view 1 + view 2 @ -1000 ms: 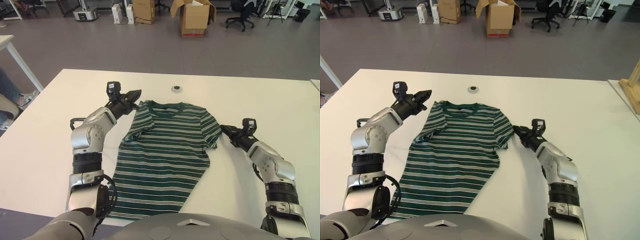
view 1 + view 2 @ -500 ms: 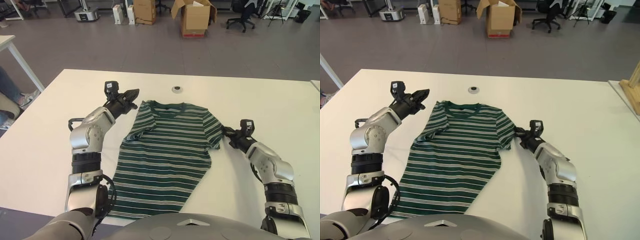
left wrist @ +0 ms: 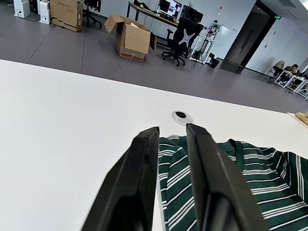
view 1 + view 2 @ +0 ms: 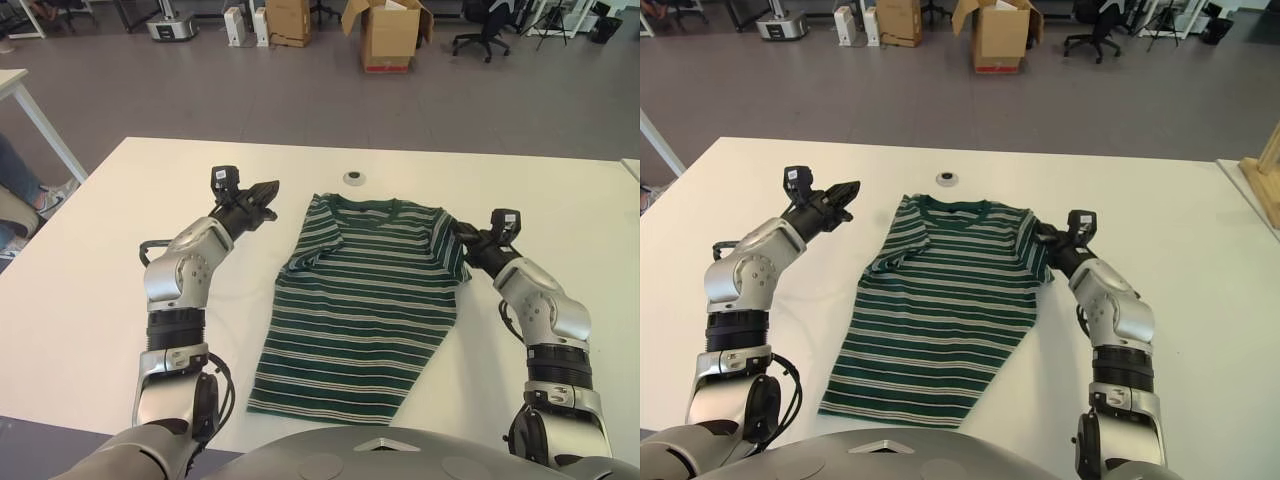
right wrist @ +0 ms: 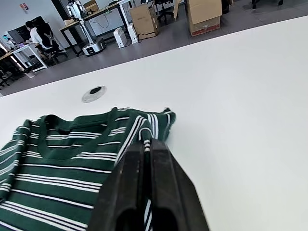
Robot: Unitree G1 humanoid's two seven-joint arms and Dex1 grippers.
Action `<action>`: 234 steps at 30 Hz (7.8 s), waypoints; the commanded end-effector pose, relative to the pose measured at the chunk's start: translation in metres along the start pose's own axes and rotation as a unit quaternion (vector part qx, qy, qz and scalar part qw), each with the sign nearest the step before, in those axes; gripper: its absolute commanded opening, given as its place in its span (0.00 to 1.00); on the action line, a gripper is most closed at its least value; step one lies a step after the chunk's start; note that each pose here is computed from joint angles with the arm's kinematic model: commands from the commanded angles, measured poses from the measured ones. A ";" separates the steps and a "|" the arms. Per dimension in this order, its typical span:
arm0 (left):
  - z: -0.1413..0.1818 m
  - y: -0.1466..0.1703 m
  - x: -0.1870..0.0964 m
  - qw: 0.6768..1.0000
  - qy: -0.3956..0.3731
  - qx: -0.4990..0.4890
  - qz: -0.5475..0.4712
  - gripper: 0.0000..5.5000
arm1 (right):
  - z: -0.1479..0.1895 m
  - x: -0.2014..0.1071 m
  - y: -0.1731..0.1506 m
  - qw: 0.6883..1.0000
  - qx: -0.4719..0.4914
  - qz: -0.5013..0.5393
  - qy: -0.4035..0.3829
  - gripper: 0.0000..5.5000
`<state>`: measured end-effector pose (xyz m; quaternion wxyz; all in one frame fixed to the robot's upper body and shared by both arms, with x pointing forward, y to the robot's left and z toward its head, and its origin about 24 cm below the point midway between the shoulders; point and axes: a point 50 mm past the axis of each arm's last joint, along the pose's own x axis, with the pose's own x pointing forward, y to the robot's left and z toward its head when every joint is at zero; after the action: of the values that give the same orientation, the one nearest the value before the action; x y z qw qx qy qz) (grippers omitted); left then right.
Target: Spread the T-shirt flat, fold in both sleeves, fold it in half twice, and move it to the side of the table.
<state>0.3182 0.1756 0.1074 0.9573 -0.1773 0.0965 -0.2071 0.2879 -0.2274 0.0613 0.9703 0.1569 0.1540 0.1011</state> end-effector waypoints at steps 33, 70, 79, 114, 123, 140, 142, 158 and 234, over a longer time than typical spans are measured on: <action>-0.004 0.033 -0.047 0.852 0.081 0.482 -0.188 0.19 | 0.041 -0.045 0.008 0.944 -0.326 0.054 0.017 0.21; -0.157 0.018 -0.146 0.533 0.123 0.568 -0.615 0.18 | -0.108 -0.128 0.035 0.585 -0.669 0.454 0.061 0.26; -0.166 0.014 -0.168 0.511 0.204 0.491 -0.675 0.07 | -0.104 -0.146 0.047 0.633 -0.566 0.517 0.110 0.00; -0.028 -0.002 0.050 0.914 0.218 0.056 -0.339 0.00 | 0.028 -0.015 -0.013 0.932 0.061 0.325 0.146 0.00; -0.054 0.001 0.070 0.971 0.181 0.004 -0.156 0.00 | 0.008 0.050 -0.020 0.976 0.105 0.135 0.133 0.00; -0.058 0.022 0.067 0.988 0.152 -0.010 -0.003 0.39 | 0.021 0.047 0.000 0.933 -0.312 0.176 0.036 0.36; -0.048 0.019 0.069 0.985 0.151 0.069 -0.042 0.39 | 0.007 0.041 0.007 0.913 -0.349 0.207 0.047 0.36; -0.115 -0.053 0.010 0.811 0.227 0.392 -0.371 0.39 | -0.008 0.044 -0.008 0.896 -0.398 0.154 0.122 0.36; -0.006 0.022 0.081 0.881 0.119 0.456 0.035 0.39 | -0.069 -0.011 0.058 0.901 -0.303 0.263 0.165 0.36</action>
<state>0.3960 0.1546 0.0788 0.9280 0.2940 0.1227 -0.1934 0.2497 -0.1585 0.0283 0.8754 -0.1278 0.2059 0.4182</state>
